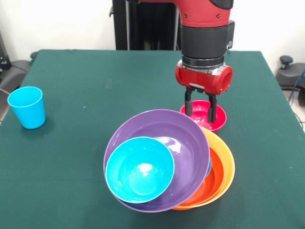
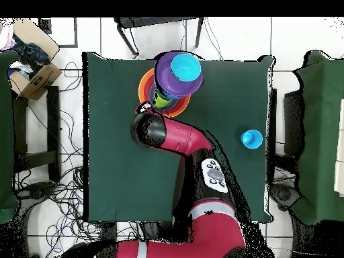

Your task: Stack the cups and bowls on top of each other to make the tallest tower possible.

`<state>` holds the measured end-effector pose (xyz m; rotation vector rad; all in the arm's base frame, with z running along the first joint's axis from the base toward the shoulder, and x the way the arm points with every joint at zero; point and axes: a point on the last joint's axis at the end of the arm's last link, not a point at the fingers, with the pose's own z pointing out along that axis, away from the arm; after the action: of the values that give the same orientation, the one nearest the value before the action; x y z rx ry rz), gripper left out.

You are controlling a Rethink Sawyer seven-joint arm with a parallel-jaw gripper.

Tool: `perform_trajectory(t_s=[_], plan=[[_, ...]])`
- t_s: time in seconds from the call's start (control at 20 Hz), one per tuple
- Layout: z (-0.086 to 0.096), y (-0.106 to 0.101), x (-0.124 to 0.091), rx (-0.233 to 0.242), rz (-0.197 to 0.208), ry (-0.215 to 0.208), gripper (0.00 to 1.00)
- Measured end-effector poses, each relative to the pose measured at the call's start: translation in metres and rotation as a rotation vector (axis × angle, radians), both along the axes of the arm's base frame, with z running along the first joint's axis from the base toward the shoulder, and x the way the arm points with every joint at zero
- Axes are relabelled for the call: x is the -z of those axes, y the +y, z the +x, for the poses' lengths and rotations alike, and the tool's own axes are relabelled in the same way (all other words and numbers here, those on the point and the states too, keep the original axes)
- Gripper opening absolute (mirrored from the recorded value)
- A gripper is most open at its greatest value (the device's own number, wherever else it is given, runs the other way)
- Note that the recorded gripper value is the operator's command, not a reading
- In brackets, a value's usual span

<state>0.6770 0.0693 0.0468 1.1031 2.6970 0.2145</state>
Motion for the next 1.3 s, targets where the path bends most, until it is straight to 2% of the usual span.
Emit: perform_trajectory(t_s=[0.2,0.5,0.75,1.05,1.3], plan=[[-0.008,-0.007,-0.002,0.001,-0.003,0.010,1.00],[-0.026,-0.033,-0.010,0.015,-0.016,0.027,1.00],[-0.033,-0.052,-0.014,0.027,-0.024,0.031,1.00],[-0.043,-0.065,0.002,0.030,-0.027,0.055,1.00],[-0.051,-0.061,0.022,0.017,-0.028,0.067,1.00]])
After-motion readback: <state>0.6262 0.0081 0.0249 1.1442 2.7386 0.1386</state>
